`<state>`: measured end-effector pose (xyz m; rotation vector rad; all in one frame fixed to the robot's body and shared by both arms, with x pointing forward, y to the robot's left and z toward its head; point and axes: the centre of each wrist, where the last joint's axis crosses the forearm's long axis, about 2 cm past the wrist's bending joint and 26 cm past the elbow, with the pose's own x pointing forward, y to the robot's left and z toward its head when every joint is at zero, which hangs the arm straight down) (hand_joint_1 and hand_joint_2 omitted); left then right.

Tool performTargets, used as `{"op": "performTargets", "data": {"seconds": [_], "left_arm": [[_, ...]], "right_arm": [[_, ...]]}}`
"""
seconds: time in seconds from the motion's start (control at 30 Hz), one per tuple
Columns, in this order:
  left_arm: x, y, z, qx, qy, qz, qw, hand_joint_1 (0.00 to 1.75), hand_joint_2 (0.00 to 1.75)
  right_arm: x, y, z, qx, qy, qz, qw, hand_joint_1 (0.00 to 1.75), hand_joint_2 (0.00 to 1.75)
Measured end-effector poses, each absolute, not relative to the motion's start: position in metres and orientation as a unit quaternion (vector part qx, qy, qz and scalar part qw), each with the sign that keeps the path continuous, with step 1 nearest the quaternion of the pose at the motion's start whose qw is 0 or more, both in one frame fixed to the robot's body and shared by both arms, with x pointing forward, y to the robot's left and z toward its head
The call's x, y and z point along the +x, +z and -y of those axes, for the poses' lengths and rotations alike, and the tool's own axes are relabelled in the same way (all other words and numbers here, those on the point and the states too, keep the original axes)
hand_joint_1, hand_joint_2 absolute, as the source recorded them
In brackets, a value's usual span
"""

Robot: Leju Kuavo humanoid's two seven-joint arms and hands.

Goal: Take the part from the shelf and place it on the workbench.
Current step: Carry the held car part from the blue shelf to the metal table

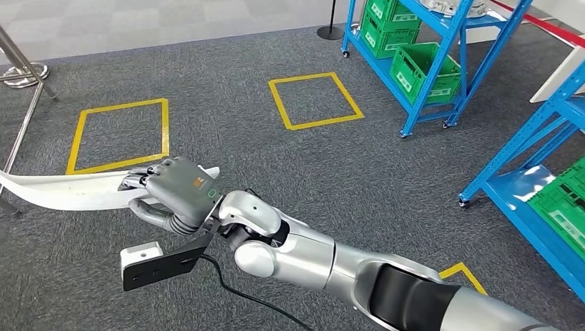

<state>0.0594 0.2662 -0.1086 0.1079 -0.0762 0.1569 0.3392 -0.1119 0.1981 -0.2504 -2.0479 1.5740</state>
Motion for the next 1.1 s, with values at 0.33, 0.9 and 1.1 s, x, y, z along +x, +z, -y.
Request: {"op": "performTargets", "data": {"seconds": [0.33,0.9,1.1], "left_arm": [[0.055,-0.109,-0.267,0.054,0.077,0.038,0.995,0.00,1.75],[0.063,-0.108,-0.267,0.054,0.065,0.038,0.996,0.00,1.75],[0.061,-0.108,-0.262,0.051,0.064,0.037,0.996,0.00,1.75]], "right_arm": [[0.339,0.197,0.112,-0.086,0.585,0.760,0.270,1.75,1.75],[0.342,0.192,0.118,-0.094,0.584,0.754,0.285,1.75,1.75],[0.351,0.198,0.117,-0.103,0.587,0.752,0.282,1.75,1.75]]}}
